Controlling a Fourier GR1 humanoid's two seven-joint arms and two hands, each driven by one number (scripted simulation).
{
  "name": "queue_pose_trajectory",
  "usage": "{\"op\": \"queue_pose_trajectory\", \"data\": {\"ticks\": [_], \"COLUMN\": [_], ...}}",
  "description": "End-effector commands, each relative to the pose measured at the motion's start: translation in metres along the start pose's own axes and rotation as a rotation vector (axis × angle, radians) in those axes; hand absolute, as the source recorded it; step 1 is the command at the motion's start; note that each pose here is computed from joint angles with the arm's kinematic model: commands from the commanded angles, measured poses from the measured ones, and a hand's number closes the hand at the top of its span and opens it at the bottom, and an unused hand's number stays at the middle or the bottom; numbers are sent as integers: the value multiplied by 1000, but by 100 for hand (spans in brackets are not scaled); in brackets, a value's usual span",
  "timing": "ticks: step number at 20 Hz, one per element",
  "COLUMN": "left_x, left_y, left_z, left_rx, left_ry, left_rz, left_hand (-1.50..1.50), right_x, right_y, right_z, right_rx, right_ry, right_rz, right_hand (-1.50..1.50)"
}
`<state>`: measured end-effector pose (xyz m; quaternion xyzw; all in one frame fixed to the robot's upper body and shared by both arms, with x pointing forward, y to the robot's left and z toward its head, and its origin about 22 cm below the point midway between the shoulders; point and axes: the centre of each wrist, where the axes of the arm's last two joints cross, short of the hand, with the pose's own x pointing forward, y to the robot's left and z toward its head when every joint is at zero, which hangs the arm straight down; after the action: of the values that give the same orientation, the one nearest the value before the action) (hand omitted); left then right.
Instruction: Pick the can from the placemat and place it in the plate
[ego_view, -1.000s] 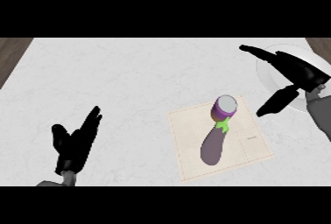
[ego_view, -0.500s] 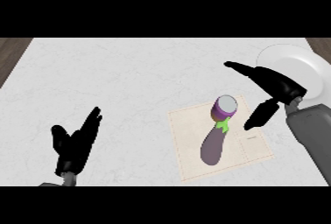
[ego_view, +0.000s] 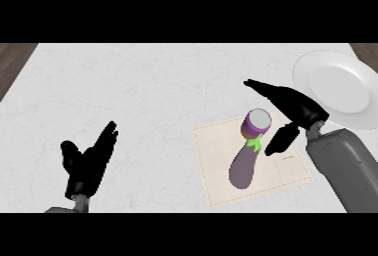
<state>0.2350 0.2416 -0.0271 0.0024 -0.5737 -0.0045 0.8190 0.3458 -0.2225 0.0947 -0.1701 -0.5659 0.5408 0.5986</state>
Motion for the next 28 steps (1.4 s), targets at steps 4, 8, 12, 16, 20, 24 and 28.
{"op": "queue_pose_trajectory", "data": {"ticks": [4,8,12,16,20,24,28], "left_x": [3,-13,-20,-1,4,-10,-16], "left_y": [-7,2,-3,-6,-3,10,-4], "left_z": [7,-5,12,-11,2,5,-12], "left_rx": [8,-2,-17,7,-3,-3,3], "left_ry": [34,25,34,38,32,51,32], "left_rz": [-3,18,5,12,-8,2,9], "left_hand": [0,0,0,0,0,0,0], "right_x": [-3,-21,-32,-21,-20,-24,-34], "right_y": [9,37,31,32,53,63,41], "right_z": [-6,-5,-15,-40,-37,-33,-42], "right_rx": [-14,7,47,63,102,53,26], "right_ry": [73,60,64,76,2,7,-20], "right_rz": [49,72,78,89,226,225,256], "right_hand": [-150,-150,-150,-150,150,150,150]}}
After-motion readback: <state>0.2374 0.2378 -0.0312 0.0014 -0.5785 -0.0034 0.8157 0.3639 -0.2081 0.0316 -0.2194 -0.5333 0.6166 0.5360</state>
